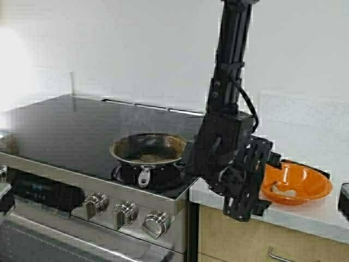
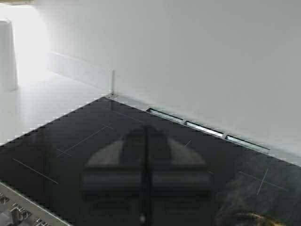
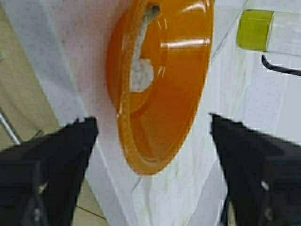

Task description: Add oil to the pan and cook the shrimp and serve it

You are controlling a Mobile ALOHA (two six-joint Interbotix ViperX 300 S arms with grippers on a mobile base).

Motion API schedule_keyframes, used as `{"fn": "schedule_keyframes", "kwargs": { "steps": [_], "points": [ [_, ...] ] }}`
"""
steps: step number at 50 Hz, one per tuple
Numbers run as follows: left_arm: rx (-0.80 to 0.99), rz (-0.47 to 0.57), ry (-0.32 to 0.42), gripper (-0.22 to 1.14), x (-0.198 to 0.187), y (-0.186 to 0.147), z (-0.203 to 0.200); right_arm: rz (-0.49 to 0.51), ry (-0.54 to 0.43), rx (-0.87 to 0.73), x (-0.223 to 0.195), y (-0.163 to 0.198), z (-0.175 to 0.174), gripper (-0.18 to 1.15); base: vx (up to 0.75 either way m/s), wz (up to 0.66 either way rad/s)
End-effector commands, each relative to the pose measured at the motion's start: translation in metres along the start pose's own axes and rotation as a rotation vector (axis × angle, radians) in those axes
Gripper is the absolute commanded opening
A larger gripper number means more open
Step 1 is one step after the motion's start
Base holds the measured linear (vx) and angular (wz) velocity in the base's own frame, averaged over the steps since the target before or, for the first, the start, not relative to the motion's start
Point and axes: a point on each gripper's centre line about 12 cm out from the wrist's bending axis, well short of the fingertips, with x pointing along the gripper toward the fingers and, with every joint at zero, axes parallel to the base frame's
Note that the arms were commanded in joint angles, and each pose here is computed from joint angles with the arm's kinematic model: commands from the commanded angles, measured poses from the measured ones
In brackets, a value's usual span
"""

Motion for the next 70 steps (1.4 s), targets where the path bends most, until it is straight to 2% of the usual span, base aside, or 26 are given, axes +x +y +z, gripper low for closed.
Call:
{"fn": "schedule_keyframes", "kwargs": {
  "steps": [1, 10, 15, 20, 29, 33, 41, 51, 63, 70],
  "points": [
    [0.002, -0.001, -0.008, 0.03, 0.002, 0.0, 0.004, 0.002, -0.007, 0.023, 0.002, -0.003, 0.006, 1.01, 0.0, 0.0],
    [0.002, -0.001, -0.006, 0.03, 0.003, 0.0, 0.004, 0.019, -0.008, 0.021, 0.004, 0.0, 0.007, 0.99, 0.0, 0.0],
    [0.002, 0.0, -0.005, 0.03, 0.003, 0.0, 0.004, 0.031, -0.003, 0.015, 0.006, 0.005, 0.006, 0.92, 0.0, 0.0],
    [0.002, 0.0, -0.005, 0.03, 0.003, 0.0, 0.004, 0.042, -0.001, 0.005, 0.008, 0.011, 0.005, 0.7, 0.0, 0.0],
    [0.002, 0.0, -0.005, 0.03, 0.003, 0.0, 0.004, 0.045, 0.017, 0.003, 0.016, 0.018, 0.005, 0.16, 0.0, 0.0],
    [0.002, -0.001, -0.006, 0.03, 0.003, 0.0, 0.004, 0.043, 0.022, 0.002, 0.018, 0.017, 0.004, 0.0, 0.0, 0.0],
    [0.0, 0.0, -0.005, 0.03, 0.003, 0.0, 0.004, 0.013, 0.026, -0.005, 0.018, 0.013, 0.003, 0.06, 0.0, 0.0],
    [0.002, 0.0, -0.005, 0.03, 0.003, 0.0, 0.004, -0.024, 0.024, -0.013, 0.014, 0.002, 0.004, 0.05, 0.0, 0.0],
    [0.0, 0.0, -0.005, 0.03, 0.003, 0.0, 0.004, -0.056, -0.003, 0.035, 0.0, -0.029, 0.015, 0.05, 0.0, 0.0],
    [0.002, 0.0, -0.005, 0.03, 0.003, 0.0, 0.004, -0.052, -0.051, 0.084, -0.016, -0.047, 0.027, 0.05, 0.0, 0.0]
  ]
}}
